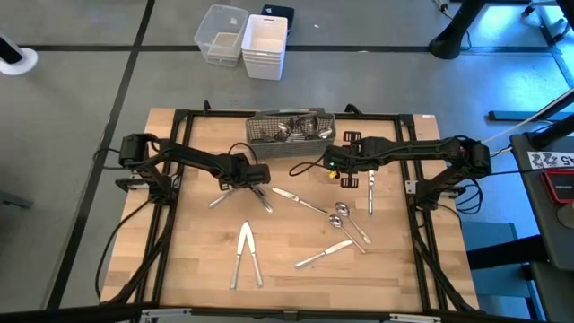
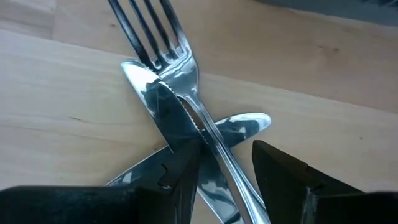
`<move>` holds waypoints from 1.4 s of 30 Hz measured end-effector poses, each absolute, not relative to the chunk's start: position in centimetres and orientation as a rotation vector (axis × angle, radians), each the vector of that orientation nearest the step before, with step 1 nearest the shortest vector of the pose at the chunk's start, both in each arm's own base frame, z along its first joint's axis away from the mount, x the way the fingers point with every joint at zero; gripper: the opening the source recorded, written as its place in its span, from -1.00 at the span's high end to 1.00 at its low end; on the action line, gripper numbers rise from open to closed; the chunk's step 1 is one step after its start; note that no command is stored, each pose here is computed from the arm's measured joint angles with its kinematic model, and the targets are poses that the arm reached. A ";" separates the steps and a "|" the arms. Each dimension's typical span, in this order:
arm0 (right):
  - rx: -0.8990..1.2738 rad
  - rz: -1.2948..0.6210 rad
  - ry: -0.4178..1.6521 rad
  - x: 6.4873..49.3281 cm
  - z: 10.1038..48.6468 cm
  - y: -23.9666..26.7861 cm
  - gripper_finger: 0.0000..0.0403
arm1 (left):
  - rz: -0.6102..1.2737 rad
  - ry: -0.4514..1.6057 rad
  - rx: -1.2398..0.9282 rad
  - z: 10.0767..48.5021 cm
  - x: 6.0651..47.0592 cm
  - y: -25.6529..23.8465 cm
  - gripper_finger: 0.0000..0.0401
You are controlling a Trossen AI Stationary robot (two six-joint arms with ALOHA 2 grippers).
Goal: Sort silverware
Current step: Put the silver fork into the gray silverware organizer
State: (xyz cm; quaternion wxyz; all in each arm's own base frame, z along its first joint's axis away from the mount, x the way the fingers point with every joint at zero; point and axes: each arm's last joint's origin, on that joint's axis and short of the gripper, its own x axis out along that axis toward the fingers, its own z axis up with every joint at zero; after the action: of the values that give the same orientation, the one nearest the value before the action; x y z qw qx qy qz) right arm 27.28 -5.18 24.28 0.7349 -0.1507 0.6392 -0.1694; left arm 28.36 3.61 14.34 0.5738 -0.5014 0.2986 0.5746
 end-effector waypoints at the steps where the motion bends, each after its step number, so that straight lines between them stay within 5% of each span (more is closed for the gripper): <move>1: -0.331 -0.373 1.405 27.3 24.3 -5.2 0.45 | 1.351 0.695 -1.177 14.3 28.4 3.7 0.29; 18: -0.332 -0.371 1.407 27.3 24.3 -5.2 0.45 | 1.424 0.712 -1.202 14.2 27.4 7.9 0.29; 42: -0.351 -0.364 1.363 26.4 25.7 -5.1 0.45 | 1.320 0.750 -1.201 15.0 27.8 6.2 0.29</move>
State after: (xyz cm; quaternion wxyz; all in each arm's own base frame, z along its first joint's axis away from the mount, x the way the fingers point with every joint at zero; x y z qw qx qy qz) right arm 26.38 -5.06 25.70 0.7474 -0.1604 0.6229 -0.1665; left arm 27.77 6.18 15.00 0.5669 -0.5111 0.3191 0.5617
